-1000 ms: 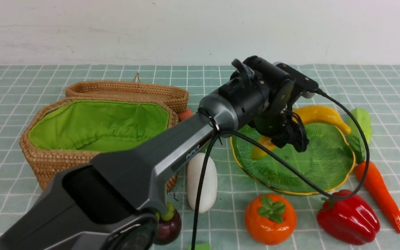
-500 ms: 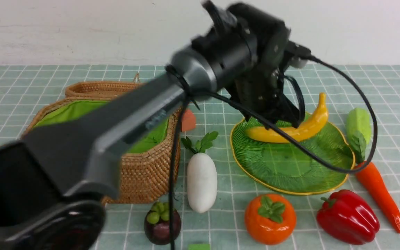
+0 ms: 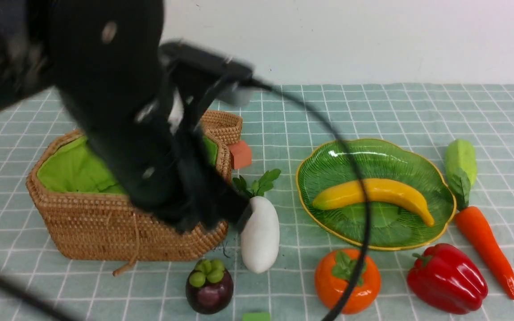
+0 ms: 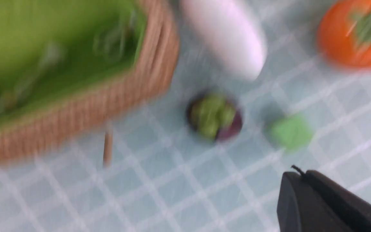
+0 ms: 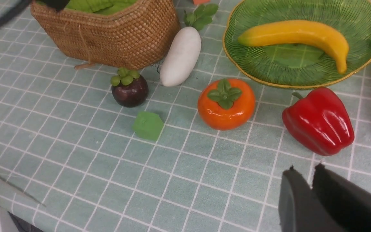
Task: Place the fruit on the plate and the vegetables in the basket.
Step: Grab a mangosteen with your left arm and put it on the plate on the right
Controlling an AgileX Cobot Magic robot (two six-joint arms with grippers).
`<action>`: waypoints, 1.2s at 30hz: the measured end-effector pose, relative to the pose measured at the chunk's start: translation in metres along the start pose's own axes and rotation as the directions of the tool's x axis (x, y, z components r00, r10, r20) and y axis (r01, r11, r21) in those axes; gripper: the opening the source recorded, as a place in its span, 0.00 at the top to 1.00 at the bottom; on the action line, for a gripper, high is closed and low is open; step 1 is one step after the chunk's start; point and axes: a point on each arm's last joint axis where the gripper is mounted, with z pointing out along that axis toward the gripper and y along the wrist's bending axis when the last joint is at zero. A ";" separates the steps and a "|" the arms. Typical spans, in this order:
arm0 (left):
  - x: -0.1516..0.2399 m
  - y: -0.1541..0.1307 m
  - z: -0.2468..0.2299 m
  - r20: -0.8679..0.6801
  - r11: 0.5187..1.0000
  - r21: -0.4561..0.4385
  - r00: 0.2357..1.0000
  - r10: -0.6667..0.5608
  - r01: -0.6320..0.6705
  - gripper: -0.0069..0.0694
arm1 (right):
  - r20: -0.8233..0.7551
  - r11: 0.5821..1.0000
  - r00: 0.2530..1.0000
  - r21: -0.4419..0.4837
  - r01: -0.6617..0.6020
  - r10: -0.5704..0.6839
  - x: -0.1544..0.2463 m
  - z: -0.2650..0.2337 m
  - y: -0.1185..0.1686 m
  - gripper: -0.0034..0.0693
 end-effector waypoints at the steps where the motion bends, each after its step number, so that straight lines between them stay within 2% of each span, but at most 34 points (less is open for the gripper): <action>1: 0.018 0.003 0.013 -0.015 1.000 -0.003 1.000 -0.021 0.021 0.93 | 0.000 1.000 1.000 0.000 0.000 0.000 0.000 0.000 0.000 0.83; 4: 0.038 0.004 0.041 -0.017 0.999 0.005 0.999 -0.039 0.039 0.91 | 0.007 1.000 1.000 -0.001 0.001 -0.001 -0.001 0.000 0.000 0.83; 5: 0.046 0.002 0.062 -0.008 0.999 0.016 0.999 -0.047 0.047 0.85 | 0.018 1.000 1.000 -0.001 0.001 -0.001 -0.002 0.000 0.000 0.83; 7: 0.048 -0.001 0.081 0.008 0.998 0.030 0.999 -0.054 0.054 0.75 | 0.034 1.000 0.999 -0.005 0.001 -0.001 -0.003 0.000 0.000 0.83; 10: 0.042 -0.005 0.100 0.046 0.997 0.043 0.997 -0.065 0.063 0.55 | 0.051 1.000 0.999 -0.020 -0.005 0.006 -0.005 0.000 0.002 0.83; 11: 0.042 -0.005 0.101 0.048 0.997 0.043 0.997 -0.068 0.066 0.53 | 0.051 1.000 0.999 -0.023 -0.005 0.006 -0.005 0.000 0.002 0.83; 12: 0.037 -0.007 0.108 0.071 0.996 0.042 0.995 -0.076 0.074 0.42 | 0.052 0.999 0.999 -0.032 -0.009 0.010 -0.005 0.000 0.003 0.83; 15: 0.032 -0.007 0.127 0.087 0.994 0.012 0.990 -0.113 0.113 0.20 | 0.050 0.998 0.999 -0.055 -0.019 0.022 -0.005 0.000 0.005 0.83; 16: 0.032 -0.007 0.130 0.085 0.992 0.009 0.988 -0.126 0.125 0.19 | 0.050 0.998 0.999 -0.055 -0.019 0.022 -0.005 0.000 0.005 0.83; 17: 0.030 -0.006 0.138 0.088 0.989 -0.020 0.986 -0.141 0.143 0.13 | 0.048 0.998 0.999 -0.065 -0.023 0.026 -0.005 0.000 0.006 0.83; 18: 0.030 -0.005 0.144 0.091 0.985 -0.039 0.983 -0.161 0.166 0.10 | 0.047 0.997 0.999 -0.070 -0.024 0.028 -0.004 0.000 0.006 0.83; 21: 0.027 -0.003 0.157 0.114 0.978 -0.081 0.976 -0.184 0.194 0.08 | 0.041 0.996 0.999 -0.086 -0.014 0.018 -0.004 0.000 0.008 0.83; 24: 0.025 -0.004 0.163 0.128 0.973 -0.082 0.971 -0.202 0.214 0.09 | 0.038 0.995 0.999 -0.102 -0.008 0.012 -0.004 -0.001 0.009 0.83; 33: 0.024 -0.008 0.183 0.118 0.973 -0.065 0.970 -0.213 0.221 0.20 | 0.037 0.992 0.999 -0.125 0.000 0.005 -0.003 -0.001 0.011 0.83; 36: 0.025 -0.008 0.183 0.114 0.971 -0.065 0.969 -0.221 0.229 0.21 | 0.037 0.992 0.999 -0.127 0.000 0.005 -0.003 -0.001 0.012 0.83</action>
